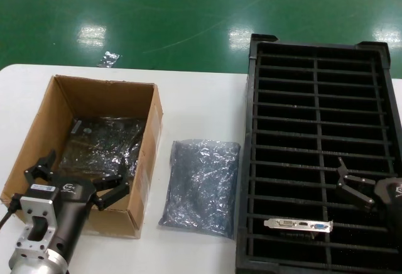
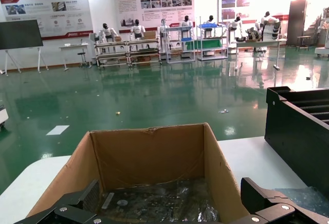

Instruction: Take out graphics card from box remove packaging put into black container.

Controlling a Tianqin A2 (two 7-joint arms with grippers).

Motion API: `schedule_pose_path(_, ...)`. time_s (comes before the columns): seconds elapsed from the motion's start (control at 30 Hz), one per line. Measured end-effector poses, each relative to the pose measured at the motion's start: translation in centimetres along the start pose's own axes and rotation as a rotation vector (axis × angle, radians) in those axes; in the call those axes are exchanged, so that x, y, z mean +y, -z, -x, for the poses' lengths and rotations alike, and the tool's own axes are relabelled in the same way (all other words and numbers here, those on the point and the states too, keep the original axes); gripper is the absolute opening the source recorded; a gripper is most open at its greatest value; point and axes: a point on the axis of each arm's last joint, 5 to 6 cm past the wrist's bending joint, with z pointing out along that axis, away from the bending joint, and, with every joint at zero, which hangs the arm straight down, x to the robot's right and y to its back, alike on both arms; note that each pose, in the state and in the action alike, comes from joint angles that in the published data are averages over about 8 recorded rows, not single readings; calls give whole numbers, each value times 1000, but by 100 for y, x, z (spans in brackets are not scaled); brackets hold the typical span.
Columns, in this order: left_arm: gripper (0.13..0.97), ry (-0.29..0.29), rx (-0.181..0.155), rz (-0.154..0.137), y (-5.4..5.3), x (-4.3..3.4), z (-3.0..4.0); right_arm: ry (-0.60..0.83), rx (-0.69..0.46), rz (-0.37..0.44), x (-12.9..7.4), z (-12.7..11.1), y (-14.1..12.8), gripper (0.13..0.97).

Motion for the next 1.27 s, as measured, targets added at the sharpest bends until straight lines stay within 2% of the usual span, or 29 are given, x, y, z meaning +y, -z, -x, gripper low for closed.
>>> schedule_pose_path(1.27, 966, 0, 0, 0, 0, 0, 0, 0, 0, 0, 0, 0, 0, 966)
